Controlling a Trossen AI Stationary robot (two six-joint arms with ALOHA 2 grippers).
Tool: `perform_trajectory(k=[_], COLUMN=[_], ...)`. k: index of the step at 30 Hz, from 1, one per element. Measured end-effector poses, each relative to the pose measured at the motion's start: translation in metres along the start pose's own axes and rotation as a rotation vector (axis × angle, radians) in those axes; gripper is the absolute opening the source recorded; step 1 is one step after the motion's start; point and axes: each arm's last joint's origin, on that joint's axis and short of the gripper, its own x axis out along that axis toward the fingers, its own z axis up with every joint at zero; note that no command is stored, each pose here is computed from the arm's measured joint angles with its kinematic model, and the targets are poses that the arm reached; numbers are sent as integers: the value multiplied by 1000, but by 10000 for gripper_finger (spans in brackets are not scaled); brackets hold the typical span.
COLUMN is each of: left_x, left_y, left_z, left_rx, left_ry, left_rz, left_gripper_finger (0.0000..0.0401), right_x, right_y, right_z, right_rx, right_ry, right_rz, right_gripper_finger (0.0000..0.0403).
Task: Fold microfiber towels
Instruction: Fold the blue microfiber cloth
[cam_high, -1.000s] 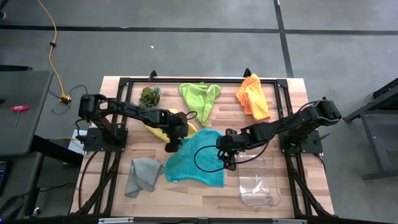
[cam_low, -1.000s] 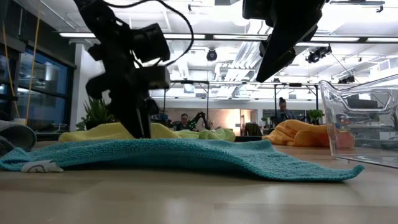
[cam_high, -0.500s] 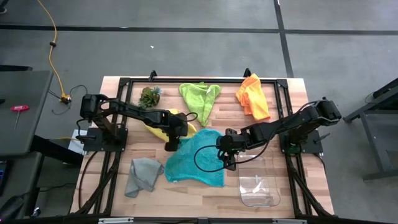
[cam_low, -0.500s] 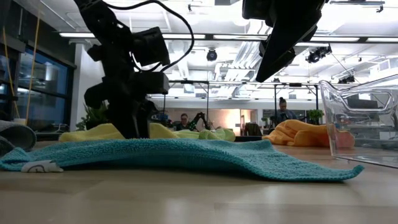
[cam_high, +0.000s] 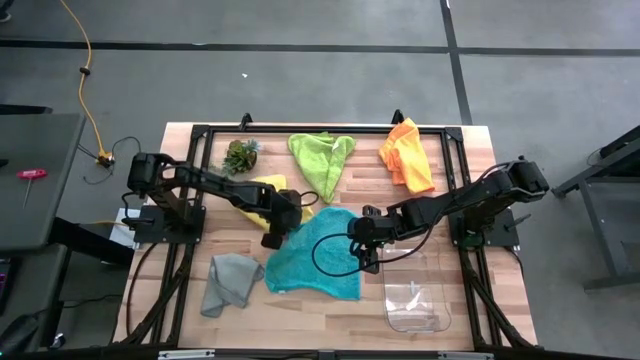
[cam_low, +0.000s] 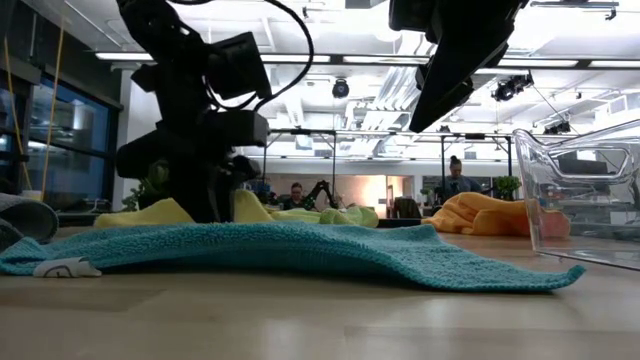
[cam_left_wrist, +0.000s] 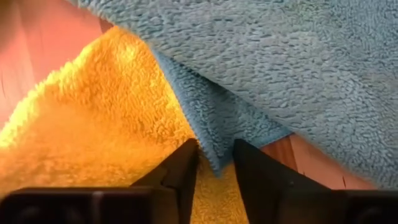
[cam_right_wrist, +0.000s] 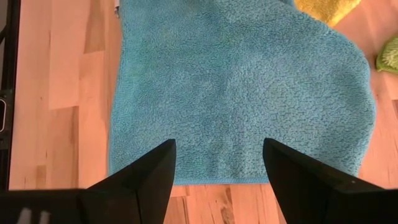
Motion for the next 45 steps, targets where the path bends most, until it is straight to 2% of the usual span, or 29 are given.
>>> perform_trajectory(k=[6,14,21,34,39,45], left_x=[0,-6,-23,-44,-56,-71], left_y=[-2,6,14,19,18,14], left_z=[1,-3,-6,-11,-11,-10], left_rx=[12,-19,-35,-32,-76,-129], left_ry=[11,28,7,37,4,-66], left_rz=[48,66,89,210,218,171], left_gripper_finger=[53,27,24,16,11,10], right_x=[0,0,0,0,0,0], right_y=[0,0,-1,-2,-7,-24], right_z=[0,0,0,0,-2,0], right_rx=[0,0,0,-13,-44,-8], right_ry=[0,0,-3,-11,10,45], right_rz=[0,0,-9,-51,-96,-142], right_gripper_finger=[234,234,234,234,234,234])
